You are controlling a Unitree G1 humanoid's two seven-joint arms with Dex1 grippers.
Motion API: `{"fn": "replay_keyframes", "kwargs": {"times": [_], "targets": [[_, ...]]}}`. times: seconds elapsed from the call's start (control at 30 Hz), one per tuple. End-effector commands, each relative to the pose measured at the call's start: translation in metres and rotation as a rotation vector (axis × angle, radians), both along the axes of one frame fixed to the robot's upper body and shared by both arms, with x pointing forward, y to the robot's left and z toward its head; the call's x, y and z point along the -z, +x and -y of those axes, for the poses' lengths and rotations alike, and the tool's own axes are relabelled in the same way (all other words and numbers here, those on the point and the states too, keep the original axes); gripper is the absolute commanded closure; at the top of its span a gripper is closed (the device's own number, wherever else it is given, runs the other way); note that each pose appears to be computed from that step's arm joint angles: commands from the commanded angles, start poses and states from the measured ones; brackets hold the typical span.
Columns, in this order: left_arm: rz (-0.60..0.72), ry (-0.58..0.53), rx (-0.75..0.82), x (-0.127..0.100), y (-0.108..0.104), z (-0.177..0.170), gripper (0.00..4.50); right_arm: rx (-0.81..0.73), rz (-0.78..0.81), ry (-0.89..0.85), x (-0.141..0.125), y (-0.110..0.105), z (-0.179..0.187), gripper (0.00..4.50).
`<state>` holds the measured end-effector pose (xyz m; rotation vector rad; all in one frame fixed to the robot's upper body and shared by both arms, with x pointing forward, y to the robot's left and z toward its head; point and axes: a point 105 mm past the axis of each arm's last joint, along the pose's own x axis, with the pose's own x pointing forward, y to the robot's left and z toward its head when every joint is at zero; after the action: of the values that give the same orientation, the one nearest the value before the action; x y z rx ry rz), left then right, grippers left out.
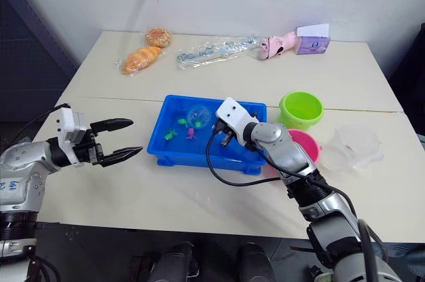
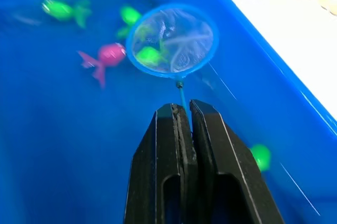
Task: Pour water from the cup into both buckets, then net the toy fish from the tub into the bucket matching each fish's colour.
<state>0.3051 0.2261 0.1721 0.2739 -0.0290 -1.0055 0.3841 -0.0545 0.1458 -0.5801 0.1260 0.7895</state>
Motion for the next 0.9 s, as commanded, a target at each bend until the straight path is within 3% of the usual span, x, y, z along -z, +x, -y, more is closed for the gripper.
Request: {"fn": "replay_keyframes", "kwargs": {"times": [0.03,0.27,0.43,0.63,0.9], "targets": [[0.031,-0.011,0.015,-0.008,-0.002,0.003,0.03,-0.007,0.07,-0.019,-0.011,0.001,0.0,4.5],[0.029,-0.013,0.021,-0.009,0.0,0.005,0.03,-0.055,0.102,-0.119,-0.003,-0.004,0.003,4.5],[0.028,-0.014,0.024,-0.01,0.001,0.005,0.03,-0.16,0.067,-0.142,0.001,-0.02,-0.01,4.5],[0.026,-0.014,0.025,-0.009,0.001,0.004,0.03,-0.172,-0.126,0.038,-0.002,-0.036,-0.018,4.5],[0.027,-0.014,0.023,-0.009,0.001,0.004,0.03,-0.159,-0.35,0.153,-0.015,-0.055,-0.005,4.5]]}}
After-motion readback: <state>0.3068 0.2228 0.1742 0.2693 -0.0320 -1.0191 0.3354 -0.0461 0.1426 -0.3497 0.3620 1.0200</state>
